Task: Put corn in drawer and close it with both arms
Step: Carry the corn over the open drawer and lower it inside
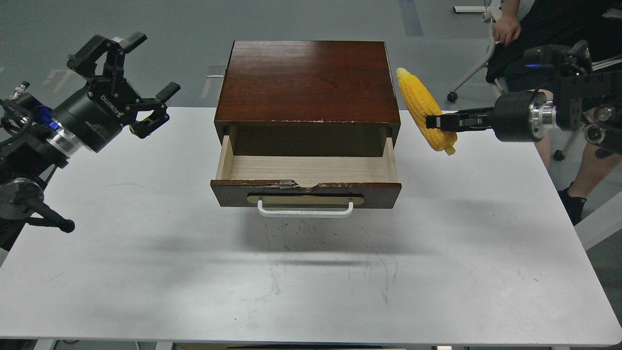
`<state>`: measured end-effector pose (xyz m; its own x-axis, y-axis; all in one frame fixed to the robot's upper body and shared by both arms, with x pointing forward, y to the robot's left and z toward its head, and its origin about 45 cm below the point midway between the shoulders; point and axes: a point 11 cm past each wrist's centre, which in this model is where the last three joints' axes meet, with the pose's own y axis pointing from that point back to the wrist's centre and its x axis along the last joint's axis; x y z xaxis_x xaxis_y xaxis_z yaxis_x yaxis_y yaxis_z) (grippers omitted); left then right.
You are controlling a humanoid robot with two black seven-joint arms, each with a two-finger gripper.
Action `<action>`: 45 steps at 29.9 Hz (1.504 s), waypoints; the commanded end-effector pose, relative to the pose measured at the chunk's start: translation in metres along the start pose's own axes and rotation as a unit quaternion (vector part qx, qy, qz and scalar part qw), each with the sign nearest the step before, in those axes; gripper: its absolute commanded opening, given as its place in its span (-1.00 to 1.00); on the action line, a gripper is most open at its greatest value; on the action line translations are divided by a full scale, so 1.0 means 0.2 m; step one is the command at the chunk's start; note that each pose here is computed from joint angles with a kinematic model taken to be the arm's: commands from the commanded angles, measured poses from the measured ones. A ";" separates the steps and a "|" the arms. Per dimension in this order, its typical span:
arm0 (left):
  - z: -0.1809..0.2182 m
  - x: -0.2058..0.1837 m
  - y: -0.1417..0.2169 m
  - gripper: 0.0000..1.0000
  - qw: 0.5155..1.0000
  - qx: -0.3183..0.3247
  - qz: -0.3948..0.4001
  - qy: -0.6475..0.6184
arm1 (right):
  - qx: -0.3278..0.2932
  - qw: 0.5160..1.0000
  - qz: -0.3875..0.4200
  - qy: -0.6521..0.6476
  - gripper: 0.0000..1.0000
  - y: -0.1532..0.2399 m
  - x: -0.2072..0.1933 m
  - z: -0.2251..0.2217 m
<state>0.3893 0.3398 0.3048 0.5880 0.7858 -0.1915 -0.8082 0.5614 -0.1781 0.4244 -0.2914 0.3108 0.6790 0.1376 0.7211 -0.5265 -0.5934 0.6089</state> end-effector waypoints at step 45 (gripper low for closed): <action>0.07 0.04 0.05 1.00 1.000 -0.005 0.011 -0.021 | 0.081 0.891 -0.170 0.414 1.00 -0.54 0.10 -0.94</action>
<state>0.3862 0.3551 0.3137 0.5716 0.8056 -0.1559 -0.8187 0.5474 -0.1734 0.3980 -0.0786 0.3162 0.1276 0.8486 0.5134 -0.2342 -0.4772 0.8470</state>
